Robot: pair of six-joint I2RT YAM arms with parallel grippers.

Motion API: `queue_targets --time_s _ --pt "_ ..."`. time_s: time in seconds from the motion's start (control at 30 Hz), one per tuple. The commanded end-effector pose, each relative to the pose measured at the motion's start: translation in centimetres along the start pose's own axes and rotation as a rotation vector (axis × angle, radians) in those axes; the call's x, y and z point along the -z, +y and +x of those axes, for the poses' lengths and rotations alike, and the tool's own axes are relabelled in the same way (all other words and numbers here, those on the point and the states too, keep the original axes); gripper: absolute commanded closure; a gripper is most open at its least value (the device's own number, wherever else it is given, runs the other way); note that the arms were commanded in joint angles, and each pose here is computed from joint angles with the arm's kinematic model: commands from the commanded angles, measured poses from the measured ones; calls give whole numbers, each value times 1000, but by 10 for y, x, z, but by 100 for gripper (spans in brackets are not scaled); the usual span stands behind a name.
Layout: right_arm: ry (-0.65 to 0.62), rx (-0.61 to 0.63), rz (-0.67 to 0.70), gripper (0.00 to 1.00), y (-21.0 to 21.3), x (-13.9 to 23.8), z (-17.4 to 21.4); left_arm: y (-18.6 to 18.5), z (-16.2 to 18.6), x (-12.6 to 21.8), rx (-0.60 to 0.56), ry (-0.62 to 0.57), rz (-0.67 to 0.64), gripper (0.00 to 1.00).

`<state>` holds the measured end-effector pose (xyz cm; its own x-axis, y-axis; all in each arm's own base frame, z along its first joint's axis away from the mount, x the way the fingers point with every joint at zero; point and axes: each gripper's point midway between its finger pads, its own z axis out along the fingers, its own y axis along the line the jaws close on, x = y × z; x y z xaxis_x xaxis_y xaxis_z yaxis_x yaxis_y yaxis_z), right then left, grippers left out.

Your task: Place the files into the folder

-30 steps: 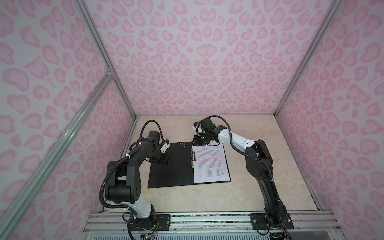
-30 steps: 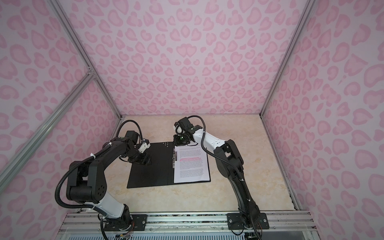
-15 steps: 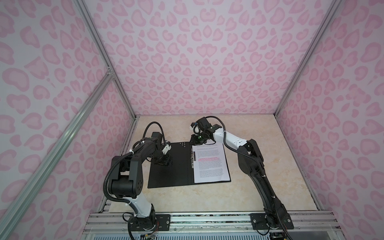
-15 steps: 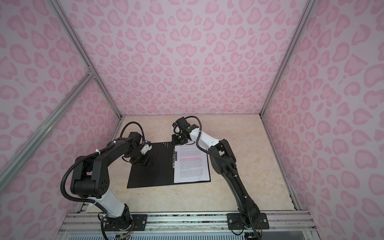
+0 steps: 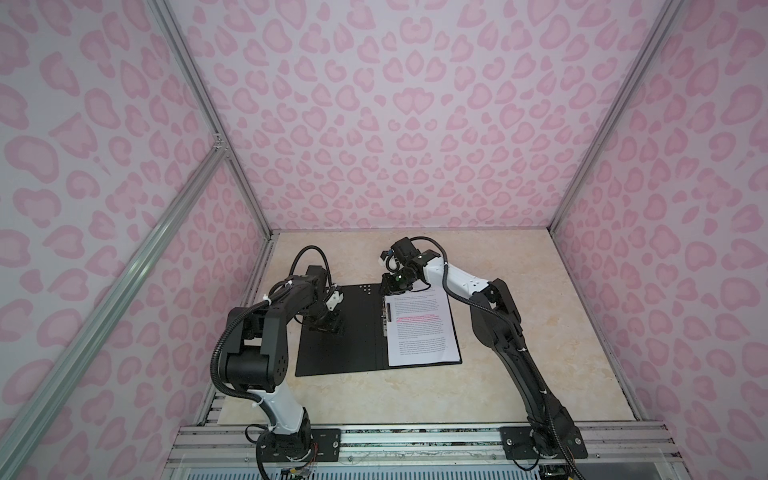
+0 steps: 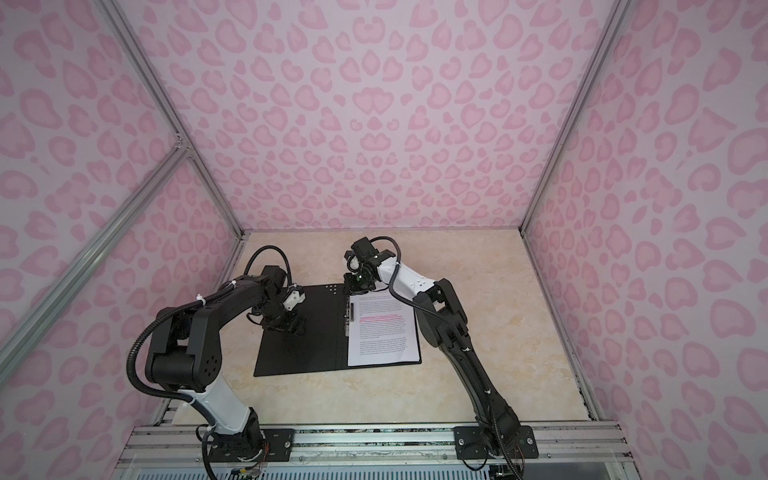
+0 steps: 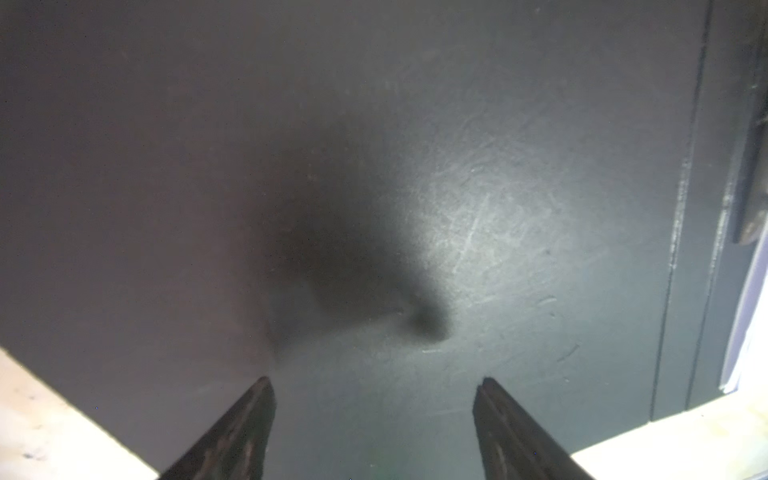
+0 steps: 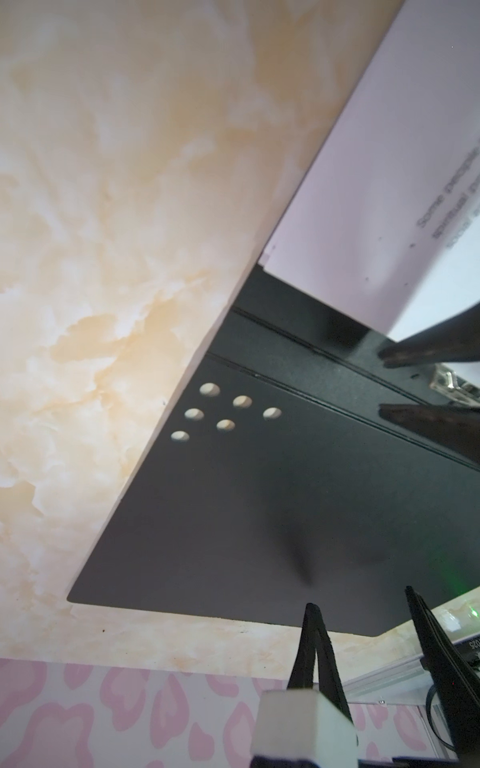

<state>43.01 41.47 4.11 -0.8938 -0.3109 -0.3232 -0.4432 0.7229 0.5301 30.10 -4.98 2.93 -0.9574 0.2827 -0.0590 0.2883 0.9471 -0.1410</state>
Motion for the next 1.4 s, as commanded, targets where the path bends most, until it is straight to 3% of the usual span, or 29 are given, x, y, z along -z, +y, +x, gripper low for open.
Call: queue_targets --time_s 0.0,0.87,1.37 --pt "41 -4 -22 80 1 -4 10 1 -1 -2 3 1 -1 21" --pt "90 31 -74 82 21 11 14 -1 -6 -8 29 21 19 22" --pt "89 -4 -70 79 3 4 6 -2 -10 9 17 -30 8 23"
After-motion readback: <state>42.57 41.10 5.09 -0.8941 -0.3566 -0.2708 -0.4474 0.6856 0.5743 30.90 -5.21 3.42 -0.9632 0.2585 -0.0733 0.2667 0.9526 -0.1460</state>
